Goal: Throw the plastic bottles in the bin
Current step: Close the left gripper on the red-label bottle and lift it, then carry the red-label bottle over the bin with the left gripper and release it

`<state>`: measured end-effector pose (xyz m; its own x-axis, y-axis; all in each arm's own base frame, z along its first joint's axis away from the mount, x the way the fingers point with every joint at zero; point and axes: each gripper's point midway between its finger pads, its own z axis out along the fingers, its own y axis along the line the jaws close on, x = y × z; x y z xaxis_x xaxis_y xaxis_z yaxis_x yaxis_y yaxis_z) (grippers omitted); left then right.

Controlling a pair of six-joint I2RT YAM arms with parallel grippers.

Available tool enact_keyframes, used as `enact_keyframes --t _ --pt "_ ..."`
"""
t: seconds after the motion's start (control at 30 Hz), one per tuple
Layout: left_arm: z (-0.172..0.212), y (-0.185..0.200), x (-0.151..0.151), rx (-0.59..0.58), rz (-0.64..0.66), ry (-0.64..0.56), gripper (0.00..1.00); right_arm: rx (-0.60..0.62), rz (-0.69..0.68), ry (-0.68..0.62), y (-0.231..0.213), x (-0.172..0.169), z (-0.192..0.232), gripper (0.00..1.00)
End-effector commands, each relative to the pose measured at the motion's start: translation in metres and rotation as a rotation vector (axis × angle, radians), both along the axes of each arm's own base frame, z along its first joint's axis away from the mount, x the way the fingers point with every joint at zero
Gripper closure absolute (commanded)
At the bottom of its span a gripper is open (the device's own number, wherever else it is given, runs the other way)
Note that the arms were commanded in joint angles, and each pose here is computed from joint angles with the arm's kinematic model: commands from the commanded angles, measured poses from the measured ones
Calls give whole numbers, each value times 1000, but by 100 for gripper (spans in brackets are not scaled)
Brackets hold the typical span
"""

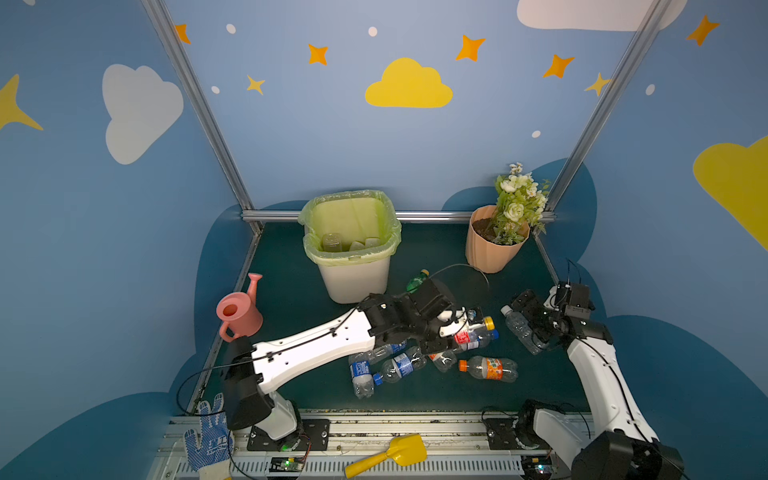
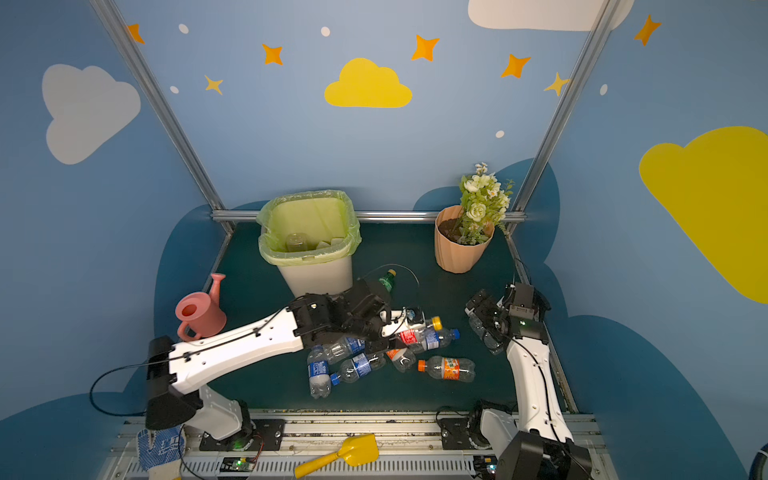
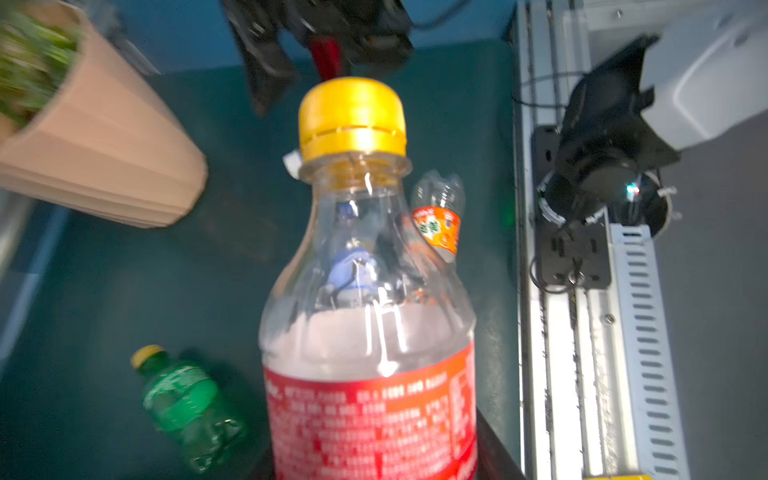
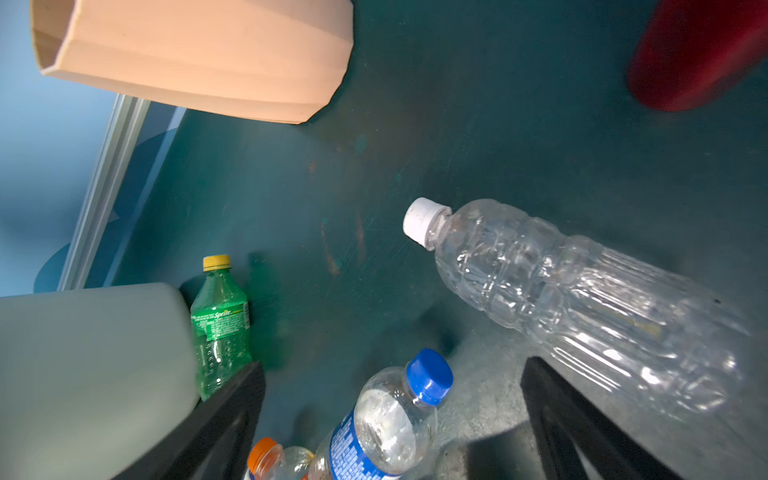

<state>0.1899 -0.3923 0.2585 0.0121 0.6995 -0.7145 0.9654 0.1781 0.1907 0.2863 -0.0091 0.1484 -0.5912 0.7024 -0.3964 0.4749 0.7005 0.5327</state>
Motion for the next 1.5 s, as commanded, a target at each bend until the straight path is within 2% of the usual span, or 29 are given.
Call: enact_keyframes --t 0.0,0.13,0.27,0.43,0.53,0.63,0.73,0.8,0.9,0.97,1.07,1.17,1.3,1.47 --pt "51 23 33 -132 155 -126 52 24 30 -36 5 7 4 4" --pt "126 63 65 -354 349 -306 52 48 50 -54 10 11 6 4" --pt "197 104 77 -560 460 -504 52 55 61 -58 12 13 6 4" --pt "264 145 84 -702 561 -687 52 52 62 -62 12 12 7 4" --pt "283 160 95 -750 614 -724 52 47 58 -60 11 10 7 4" --pt "272 176 129 -726 709 -677 51 40 51 -64 10 8 7 4" --pt "222 207 188 -703 865 -494 45 35 43 -71 9 7 8 4" --pt "182 220 218 -657 947 -375 36 31 42 -72 8 6 8 4" --pt "153 226 235 -570 995 -324 11 24 39 -71 7 5 9 4" --pt "170 227 231 -588 978 -356 1 14 37 -71 6 4 10 4" --pt "222 231 209 -699 920 -455 0 1 28 -67 4 3 10 4" --pt "255 231 186 -760 844 -535 0 -6 12 -50 1 -1 7 4" --pt "262 238 168 -795 838 -547 0 -29 -21 -24 -5 -6 1 4" --pt "244 245 157 -809 860 -513 0 -45 -58 34 -13 -12 -11 4"
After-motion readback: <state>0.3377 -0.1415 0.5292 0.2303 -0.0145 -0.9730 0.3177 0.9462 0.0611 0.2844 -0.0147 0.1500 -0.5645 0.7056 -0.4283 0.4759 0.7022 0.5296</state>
